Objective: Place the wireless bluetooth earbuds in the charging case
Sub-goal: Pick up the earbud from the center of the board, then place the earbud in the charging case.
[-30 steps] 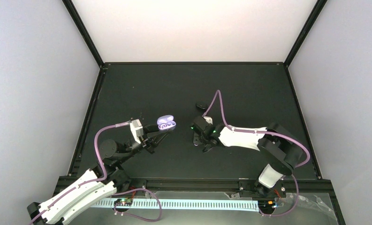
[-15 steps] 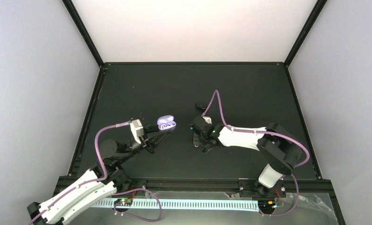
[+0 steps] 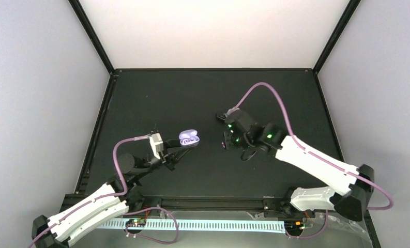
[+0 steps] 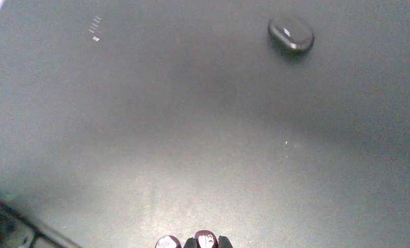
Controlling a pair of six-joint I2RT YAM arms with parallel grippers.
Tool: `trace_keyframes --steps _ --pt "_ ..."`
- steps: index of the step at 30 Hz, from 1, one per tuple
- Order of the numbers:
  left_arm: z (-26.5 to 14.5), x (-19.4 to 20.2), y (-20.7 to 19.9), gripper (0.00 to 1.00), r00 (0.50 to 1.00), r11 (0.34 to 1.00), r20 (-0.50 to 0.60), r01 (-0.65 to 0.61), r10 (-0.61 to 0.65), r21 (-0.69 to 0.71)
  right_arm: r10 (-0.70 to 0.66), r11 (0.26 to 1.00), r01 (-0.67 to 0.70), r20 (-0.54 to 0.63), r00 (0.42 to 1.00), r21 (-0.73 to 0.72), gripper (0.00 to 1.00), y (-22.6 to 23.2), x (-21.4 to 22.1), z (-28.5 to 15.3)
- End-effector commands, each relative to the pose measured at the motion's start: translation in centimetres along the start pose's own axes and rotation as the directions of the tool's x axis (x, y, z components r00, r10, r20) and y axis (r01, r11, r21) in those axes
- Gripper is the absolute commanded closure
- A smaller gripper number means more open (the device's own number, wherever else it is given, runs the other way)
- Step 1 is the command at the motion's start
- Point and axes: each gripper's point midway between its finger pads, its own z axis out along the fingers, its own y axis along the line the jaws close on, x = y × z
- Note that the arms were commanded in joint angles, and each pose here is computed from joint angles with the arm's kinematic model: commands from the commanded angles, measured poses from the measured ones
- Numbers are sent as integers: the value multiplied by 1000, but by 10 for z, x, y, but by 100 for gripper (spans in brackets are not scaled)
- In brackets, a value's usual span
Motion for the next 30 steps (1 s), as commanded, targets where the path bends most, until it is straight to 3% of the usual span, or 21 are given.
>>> trace_keyframes --steps 1,12,20,30 --pt "11 -19 -11 99 993 998 114 -21 14 64 -178 984 180 -114 977 2 98 -8 9 -56" --pt "55 -5 -41 98 969 961 219 -166 116 223 -251 963 239 -94 963 -122 98 12 -14 -136" --pt "68 2 -54 99 946 948 261 -250 195 198 -270 948 243 -114 956 -207 98 29 -15 -145" --pt "74 10 -44 99 953 965 229 -231 199 122 -223 942 184 -112 968 -279 97 56 -28 -137"
